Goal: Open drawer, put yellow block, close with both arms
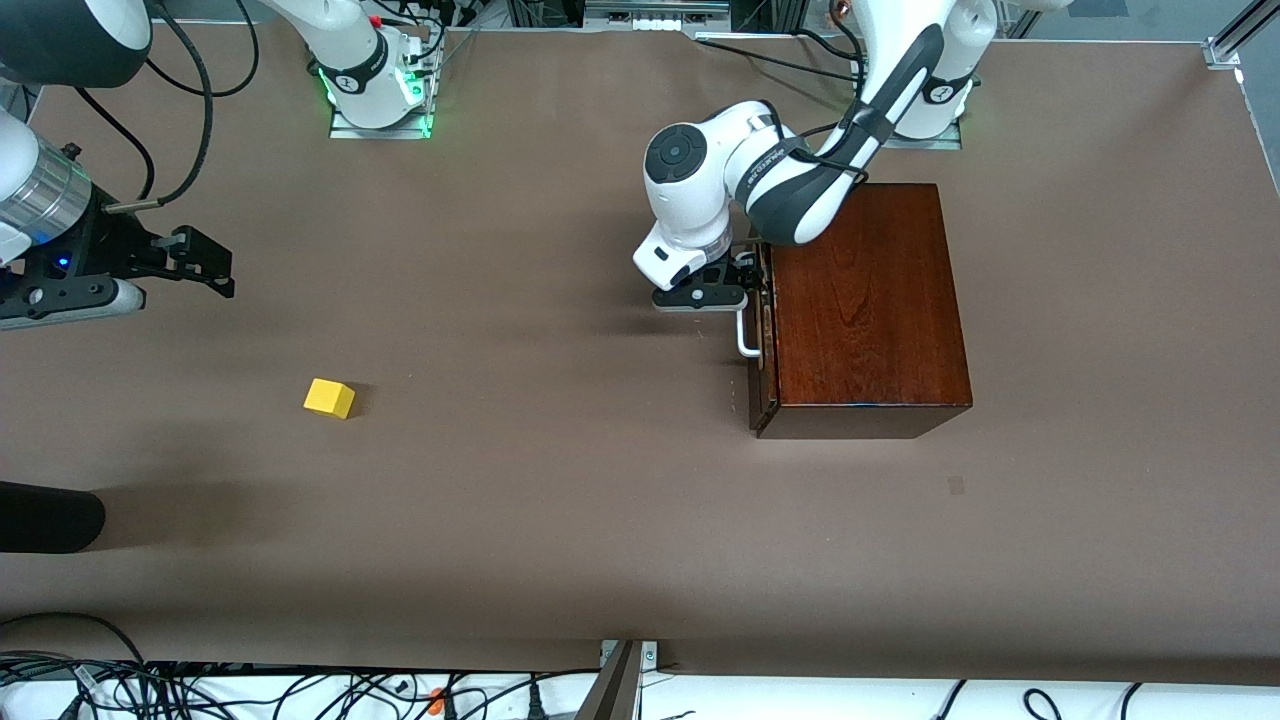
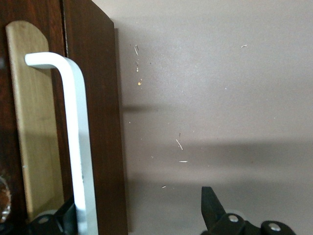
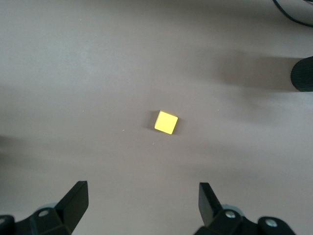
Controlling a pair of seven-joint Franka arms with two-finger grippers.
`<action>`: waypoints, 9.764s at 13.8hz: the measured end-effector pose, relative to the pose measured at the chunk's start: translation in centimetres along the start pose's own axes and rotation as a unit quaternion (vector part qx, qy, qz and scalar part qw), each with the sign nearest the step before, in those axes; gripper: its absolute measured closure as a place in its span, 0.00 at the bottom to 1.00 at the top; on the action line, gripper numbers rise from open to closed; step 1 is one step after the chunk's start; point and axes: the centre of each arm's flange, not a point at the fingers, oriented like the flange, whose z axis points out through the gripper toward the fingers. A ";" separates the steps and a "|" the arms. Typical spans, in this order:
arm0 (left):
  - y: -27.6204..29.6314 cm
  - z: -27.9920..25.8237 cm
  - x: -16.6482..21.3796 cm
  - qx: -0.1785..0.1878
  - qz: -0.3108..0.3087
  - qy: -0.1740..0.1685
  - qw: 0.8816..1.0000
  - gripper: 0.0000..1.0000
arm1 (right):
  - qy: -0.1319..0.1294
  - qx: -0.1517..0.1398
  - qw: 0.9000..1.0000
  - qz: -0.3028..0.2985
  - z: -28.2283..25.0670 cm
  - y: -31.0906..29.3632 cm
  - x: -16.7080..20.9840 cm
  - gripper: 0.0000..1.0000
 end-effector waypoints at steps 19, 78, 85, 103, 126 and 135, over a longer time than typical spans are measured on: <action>6.8 -3.6 -0.9 -0.051 -0.061 0.034 0.996 0.00 | 0.000 0.000 1.000 0.000 0.0 0.0 0.0 0.00; -44.9 -24.3 7.6 -0.089 -0.021 -0.062 0.994 0.00 | -0.019 -0.016 0.995 0.099 38.5 3.9 0.5 0.14; -45.0 -24.3 7.6 -0.090 -0.020 -0.062 0.994 0.00 | 0.004 -0.004 0.998 0.057 35.4 0.0 3.0 0.45; -45.1 -24.2 7.5 -0.089 -0.019 -0.066 0.994 0.00 | 0.060 -0.005 0.881 -0.469 11.8 -56.3 -8.2 0.45; -45.2 -24.2 7.5 -0.089 -0.019 -0.066 0.994 0.00 | 0.063 -0.020 0.797 -0.600 23.3 -62.8 -9.5 0.45; -45.2 -24.2 7.5 -0.089 -0.019 -0.066 0.994 0.00 | 0.071 -0.029 0.786 -0.614 24.5 -62.7 -8.9 0.45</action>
